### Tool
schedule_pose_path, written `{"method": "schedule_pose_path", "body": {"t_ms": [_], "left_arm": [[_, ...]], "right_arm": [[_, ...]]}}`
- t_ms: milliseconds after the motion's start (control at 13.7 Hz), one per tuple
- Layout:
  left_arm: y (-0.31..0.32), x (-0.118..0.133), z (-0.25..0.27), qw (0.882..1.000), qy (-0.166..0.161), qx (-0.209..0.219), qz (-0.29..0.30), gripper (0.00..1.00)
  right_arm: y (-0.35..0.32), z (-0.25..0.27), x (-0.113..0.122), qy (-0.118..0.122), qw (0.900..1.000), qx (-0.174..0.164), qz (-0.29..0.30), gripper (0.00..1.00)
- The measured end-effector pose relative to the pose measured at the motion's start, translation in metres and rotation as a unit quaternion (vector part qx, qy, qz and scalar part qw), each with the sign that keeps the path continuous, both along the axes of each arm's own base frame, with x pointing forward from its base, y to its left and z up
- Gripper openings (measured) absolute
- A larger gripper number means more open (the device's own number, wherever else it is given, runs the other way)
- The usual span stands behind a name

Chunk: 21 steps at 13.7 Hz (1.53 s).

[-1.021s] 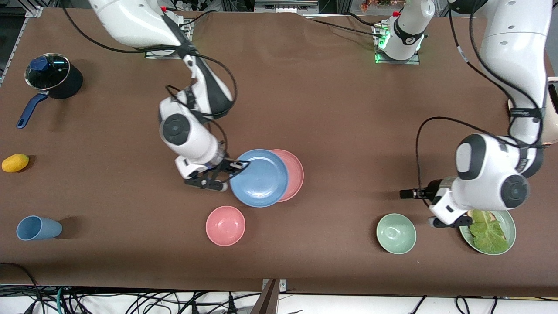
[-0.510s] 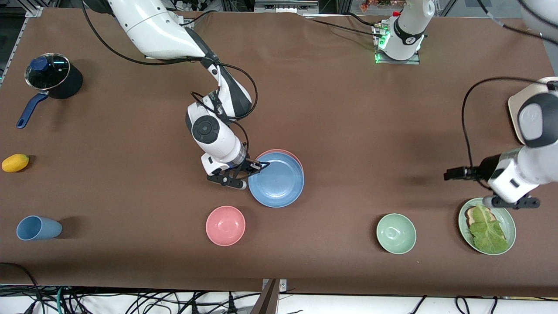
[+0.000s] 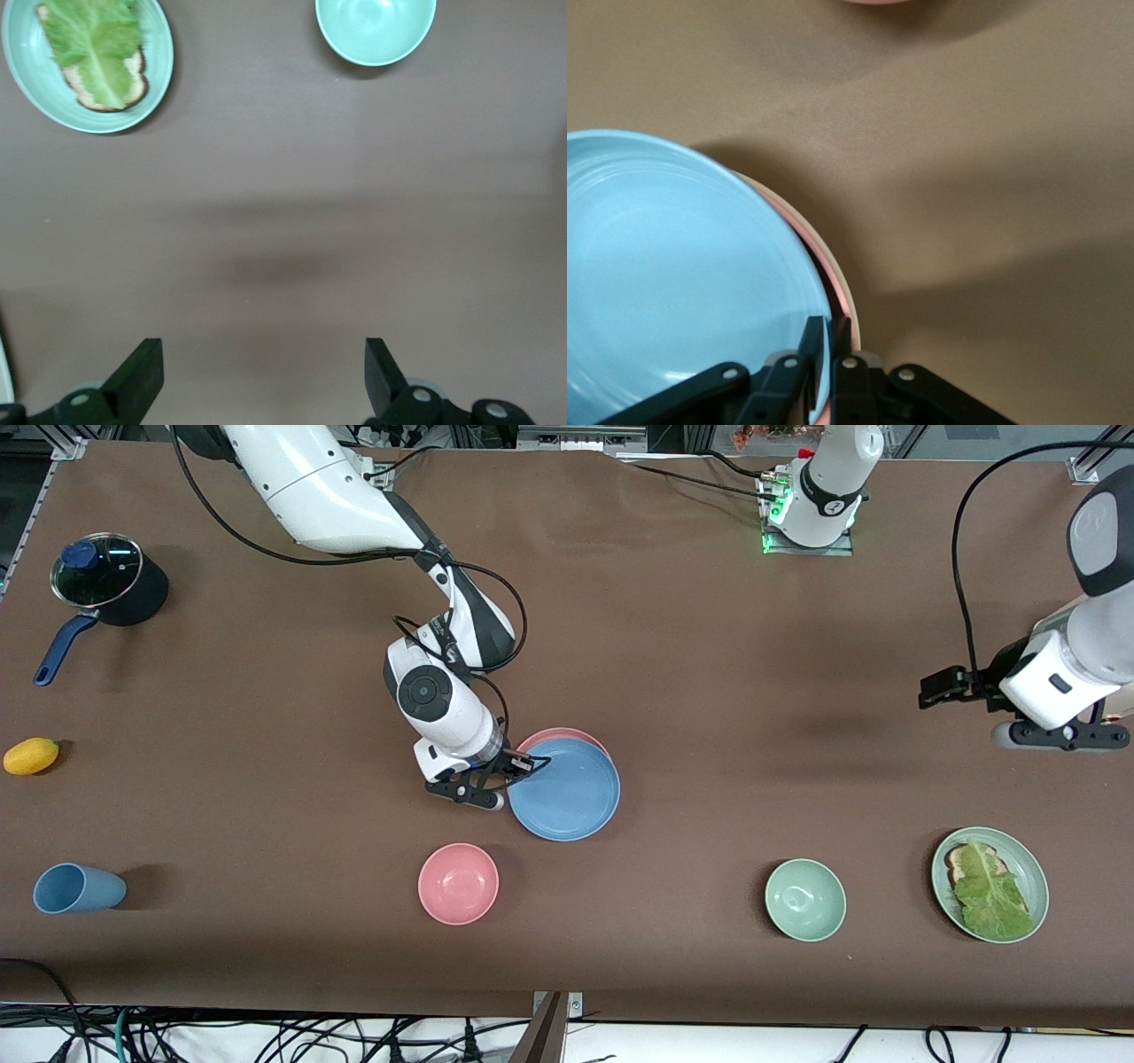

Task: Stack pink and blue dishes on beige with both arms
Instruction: 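Open the right gripper and raise it away from the blue plate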

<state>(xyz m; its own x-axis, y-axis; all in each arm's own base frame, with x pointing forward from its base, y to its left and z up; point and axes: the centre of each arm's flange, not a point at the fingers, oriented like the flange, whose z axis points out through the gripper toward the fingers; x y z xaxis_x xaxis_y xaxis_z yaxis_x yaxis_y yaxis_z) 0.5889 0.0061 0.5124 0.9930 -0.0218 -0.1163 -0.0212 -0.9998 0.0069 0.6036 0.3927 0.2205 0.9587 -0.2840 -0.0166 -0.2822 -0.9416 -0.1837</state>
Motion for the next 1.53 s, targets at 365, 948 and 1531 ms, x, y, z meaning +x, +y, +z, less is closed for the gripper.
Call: {"method": "schedule_pose_path", "body": {"t_ms": [365, 948, 1531], "left_arm": [[0.004, -0.004, 0.005, 1.000, -0.002, 0.002, 0.003, 1.00], [0.008, -0.005, 0.004, 1.000, 0.004, 0.002, 0.006, 1.00], [0.007, -0.005, 0.004, 1.000, 0.004, 0.002, 0.006, 1.00]], "right_arm": [[-0.030, 0.010, 0.016, 0.014, 0.999, -0.027, -0.014, 0.65], [-0.154, 0.152, 0.059, -0.013, 0.997, -0.077, 0.021, 1.00], [-0.282, 0.291, 0.019, 0.047, 0.994, -0.074, 0.069, 1.00]]}}
